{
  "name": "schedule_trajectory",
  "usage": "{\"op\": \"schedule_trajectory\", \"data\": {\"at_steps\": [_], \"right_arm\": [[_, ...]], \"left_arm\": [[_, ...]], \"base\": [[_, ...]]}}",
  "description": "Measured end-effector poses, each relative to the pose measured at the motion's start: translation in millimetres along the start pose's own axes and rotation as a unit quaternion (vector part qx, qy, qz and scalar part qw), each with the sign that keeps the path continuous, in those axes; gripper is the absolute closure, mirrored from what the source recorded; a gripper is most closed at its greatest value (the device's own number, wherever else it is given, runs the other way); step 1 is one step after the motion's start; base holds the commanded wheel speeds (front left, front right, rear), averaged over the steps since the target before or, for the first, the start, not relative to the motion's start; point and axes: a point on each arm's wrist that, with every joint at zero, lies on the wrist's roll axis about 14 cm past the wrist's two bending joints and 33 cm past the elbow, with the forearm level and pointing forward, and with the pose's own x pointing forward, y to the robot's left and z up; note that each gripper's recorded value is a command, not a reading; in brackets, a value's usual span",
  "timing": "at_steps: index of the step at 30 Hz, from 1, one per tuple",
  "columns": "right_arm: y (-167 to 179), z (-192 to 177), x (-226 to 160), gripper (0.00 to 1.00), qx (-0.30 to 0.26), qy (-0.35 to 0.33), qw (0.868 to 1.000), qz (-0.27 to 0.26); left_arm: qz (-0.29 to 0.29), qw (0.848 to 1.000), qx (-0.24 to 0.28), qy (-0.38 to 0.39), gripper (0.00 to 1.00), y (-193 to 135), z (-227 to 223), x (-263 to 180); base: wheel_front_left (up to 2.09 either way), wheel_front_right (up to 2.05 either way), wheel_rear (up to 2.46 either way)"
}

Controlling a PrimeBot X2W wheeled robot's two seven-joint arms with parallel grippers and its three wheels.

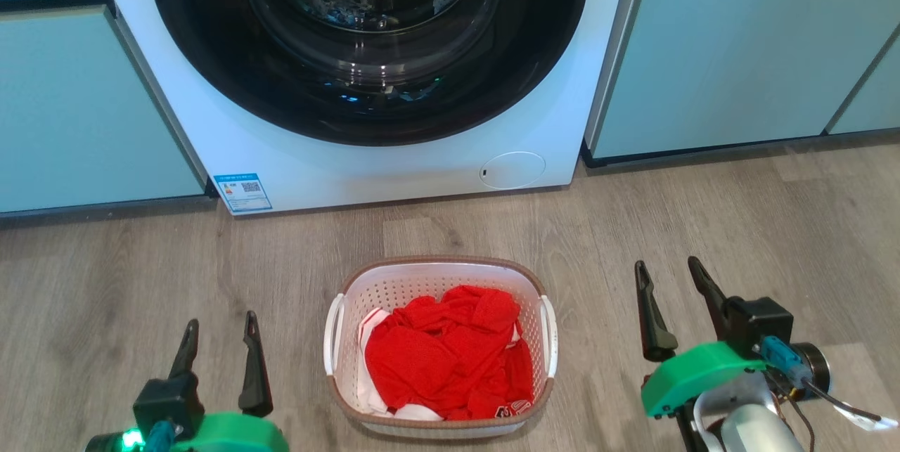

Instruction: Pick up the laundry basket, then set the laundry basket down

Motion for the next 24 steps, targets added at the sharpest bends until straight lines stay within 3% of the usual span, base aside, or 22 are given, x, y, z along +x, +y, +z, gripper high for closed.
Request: {"op": "schedule_trajectory", "data": {"at_steps": [17, 18, 24], "right_arm": [[-2, -4, -1, 0.0, 0.002, 0.005, 1.0, -0.004], [-2, -5, -1, 1.0, 0.003, 0.007, 1.0, -0.004], [-6, -44, -21, 1.0, 0.015, 0.068, 0.997, -0.017]], "left_arm": [[0.012, 1.0, 0.004, 0.016, 0.0, 4, -10, 0], [0.011, 1.0, 0.004, 0.018, 1.0, 4, -11, 0], [0.017, 0.997, 0.003, 0.076, 1.0, 7, -45, -15]], "base": [[0.0, 0.0, 0.0], [0.0, 0.0, 0.0], [0.0, 0.0, 0.0]]}}
